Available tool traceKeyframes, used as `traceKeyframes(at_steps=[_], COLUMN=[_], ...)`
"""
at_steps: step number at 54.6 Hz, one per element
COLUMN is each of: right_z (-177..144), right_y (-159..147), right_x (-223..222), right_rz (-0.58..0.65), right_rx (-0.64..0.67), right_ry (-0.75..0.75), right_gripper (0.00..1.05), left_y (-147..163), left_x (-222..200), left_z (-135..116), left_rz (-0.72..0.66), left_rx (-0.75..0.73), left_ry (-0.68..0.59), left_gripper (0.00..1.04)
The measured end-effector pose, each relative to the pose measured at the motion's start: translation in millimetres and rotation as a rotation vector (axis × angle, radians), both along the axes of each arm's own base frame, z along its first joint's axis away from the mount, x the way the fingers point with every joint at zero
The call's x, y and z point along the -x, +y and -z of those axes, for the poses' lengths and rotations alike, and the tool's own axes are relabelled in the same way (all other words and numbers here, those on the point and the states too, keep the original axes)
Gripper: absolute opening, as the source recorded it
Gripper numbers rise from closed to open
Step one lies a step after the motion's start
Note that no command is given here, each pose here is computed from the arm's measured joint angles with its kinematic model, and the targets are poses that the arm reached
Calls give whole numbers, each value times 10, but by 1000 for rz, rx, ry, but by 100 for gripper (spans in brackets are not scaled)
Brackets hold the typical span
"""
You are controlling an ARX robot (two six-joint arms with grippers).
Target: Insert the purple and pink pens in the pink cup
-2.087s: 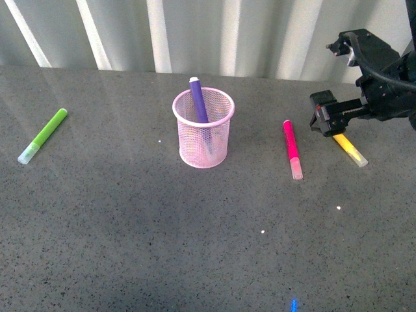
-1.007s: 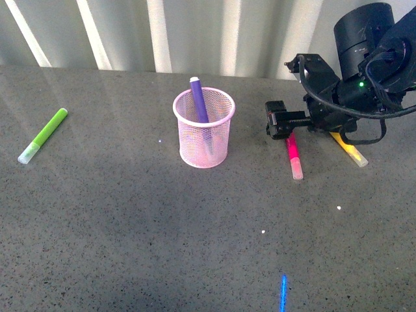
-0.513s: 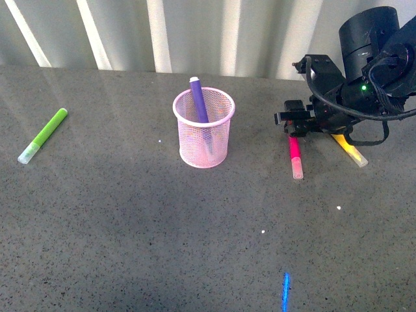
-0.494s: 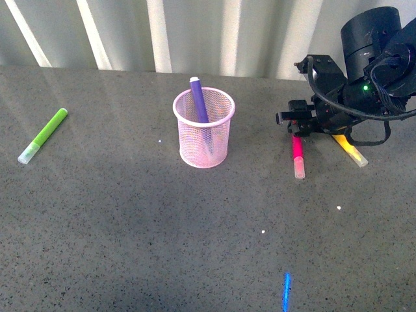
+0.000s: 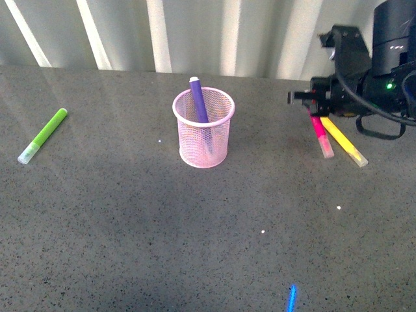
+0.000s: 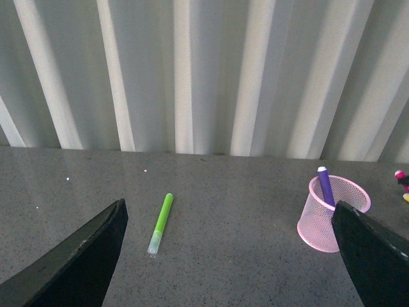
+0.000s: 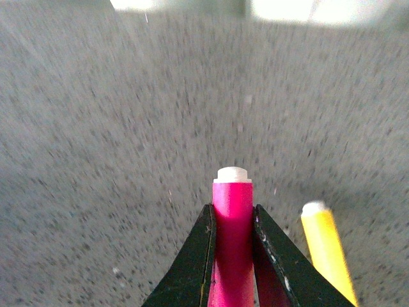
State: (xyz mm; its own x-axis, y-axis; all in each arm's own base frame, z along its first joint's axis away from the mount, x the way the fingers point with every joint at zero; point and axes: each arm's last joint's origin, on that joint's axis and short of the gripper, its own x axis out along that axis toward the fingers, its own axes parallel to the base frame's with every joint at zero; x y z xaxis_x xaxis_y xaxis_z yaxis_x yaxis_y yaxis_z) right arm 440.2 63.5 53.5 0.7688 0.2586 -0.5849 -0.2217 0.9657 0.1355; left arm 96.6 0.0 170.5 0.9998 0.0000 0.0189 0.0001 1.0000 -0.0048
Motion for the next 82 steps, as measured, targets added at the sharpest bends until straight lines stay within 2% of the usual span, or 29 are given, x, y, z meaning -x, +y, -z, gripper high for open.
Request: traceKeyframes(at_steps=[10, 14, 18, 27, 55, 65, 82], right_z=[-595, -784, -955, -944, -610, -543, -455], right_y=[115, 212, 382, 680, 1188, 1356, 1408], right_x=[161, 272, 448, 671, 319, 323, 344], right_rz=[-50, -110, -224, -397, -456, -491, -500], right_rx=[-148, -192, -246, -300, -308, -321, -327], right_ry=[-307, -414, -549, -689, -610, -599, -573], right_gripper=[11, 11, 11, 11, 11, 11, 11], left_y=[0, 0, 0, 0, 0, 0, 0], left_x=[0, 0, 0, 0, 0, 0, 0], left_z=[0, 0, 0, 0, 0, 0, 0], left_rz=[0, 0, 0, 0, 0, 0, 0], left_rx=[0, 0, 0, 0, 0, 0, 0], left_ry=[0, 0, 0, 0, 0, 0, 0], left_gripper=[98, 98, 98, 98, 98, 98, 98])
